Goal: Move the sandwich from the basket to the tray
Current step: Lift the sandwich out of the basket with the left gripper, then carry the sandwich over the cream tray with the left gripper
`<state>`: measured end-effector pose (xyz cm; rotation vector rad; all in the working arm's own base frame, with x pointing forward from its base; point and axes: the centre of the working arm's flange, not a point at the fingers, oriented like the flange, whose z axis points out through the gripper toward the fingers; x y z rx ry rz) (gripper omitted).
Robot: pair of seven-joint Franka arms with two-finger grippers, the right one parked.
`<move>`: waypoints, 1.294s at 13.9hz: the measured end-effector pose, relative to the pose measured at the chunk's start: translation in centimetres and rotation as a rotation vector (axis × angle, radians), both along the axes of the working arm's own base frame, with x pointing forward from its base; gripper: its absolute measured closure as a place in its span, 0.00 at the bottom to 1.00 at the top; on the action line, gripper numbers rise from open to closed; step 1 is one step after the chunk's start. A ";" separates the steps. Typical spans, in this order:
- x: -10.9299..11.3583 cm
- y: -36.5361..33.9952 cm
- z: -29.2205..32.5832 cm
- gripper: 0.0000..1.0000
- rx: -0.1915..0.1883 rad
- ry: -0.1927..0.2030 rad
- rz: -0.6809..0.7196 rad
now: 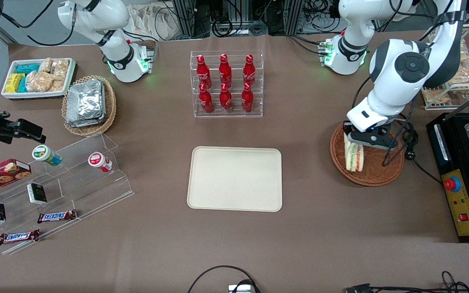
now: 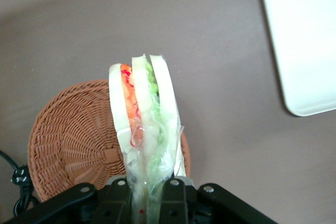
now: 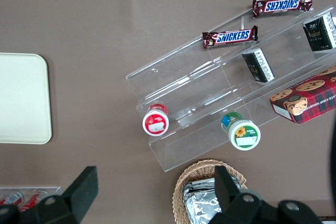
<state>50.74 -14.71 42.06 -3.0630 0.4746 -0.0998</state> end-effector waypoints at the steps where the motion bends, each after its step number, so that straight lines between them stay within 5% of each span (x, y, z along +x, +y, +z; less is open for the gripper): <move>1: 0.6 -1.3 0.6 0.81 -0.006 0.004 0.001; 10: 4.6 -11.4 0.9 0.81 -0.104 0.043 0.006; 18: 5.4 -19.3 -4.9 0.81 -0.037 0.059 -0.047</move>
